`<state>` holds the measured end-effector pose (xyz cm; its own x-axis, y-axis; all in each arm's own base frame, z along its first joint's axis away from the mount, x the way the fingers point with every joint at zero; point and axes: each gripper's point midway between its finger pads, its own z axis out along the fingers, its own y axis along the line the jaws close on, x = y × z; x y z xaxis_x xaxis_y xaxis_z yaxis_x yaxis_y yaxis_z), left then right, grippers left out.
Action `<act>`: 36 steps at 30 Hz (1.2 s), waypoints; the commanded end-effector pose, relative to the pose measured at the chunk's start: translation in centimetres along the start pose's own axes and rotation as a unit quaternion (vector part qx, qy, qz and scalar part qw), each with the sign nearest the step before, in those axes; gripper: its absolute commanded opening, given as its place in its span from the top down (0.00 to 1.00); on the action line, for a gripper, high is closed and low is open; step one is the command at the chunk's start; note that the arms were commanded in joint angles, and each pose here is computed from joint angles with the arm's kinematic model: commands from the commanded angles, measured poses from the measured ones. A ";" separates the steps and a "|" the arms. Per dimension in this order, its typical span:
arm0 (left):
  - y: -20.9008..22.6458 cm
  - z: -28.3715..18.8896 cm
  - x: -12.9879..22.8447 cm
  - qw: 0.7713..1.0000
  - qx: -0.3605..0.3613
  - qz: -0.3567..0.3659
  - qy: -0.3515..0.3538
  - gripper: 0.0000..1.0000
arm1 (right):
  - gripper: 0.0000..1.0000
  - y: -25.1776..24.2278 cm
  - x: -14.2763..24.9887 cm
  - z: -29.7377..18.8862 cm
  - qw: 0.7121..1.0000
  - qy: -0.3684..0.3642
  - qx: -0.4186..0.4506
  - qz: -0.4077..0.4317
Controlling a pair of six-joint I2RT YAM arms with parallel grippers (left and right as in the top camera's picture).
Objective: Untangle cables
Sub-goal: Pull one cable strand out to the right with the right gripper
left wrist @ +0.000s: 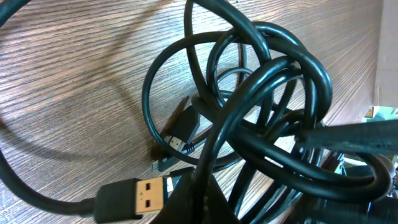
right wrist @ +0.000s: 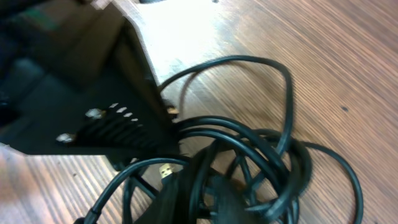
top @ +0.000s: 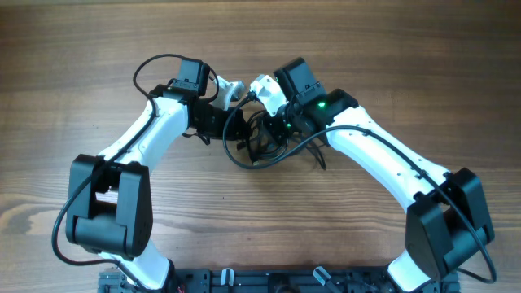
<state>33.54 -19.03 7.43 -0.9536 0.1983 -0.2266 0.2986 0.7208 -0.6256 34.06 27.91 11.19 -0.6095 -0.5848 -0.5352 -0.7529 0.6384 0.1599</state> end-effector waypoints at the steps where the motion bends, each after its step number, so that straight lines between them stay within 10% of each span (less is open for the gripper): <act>1: 0.2 0.3 0.1 1.000 0.000 0.002 0.004 0.96 | 0.96 -1.1 0.3 0.5 1.000 0.010 0.025 -0.005; 11: 5.0 -0.4 0.1 0.987 -0.140 -0.083 -0.010 0.96 | 0.96 1.2 -7.6 -10.5 0.961 -0.178 -0.192 0.090; 20: 8.5 -1.8 0.5 0.957 -0.248 -0.148 -0.029 0.96 | 0.96 -2.8 -6.9 -20.2 0.889 -0.259 -0.352 0.137; 26: 12.4 -4.7 2.0 0.906 -0.348 -0.235 -0.048 0.96 | 0.96 -10.7 -4.5 -21.9 0.884 -0.289 -0.270 0.249; 36: 15.0 -6.6 2.8 0.887 -0.357 -0.287 -0.063 0.96 | 0.96 -17.1 1.9 -16.8 0.897 -0.203 -0.056 0.388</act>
<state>35.67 -6.31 3.44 -0.9460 -0.2926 -0.1395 -0.2777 0.9535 -0.1171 40.58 10.66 23.50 -0.8680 0.2191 -0.4456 -0.2843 0.5163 0.8078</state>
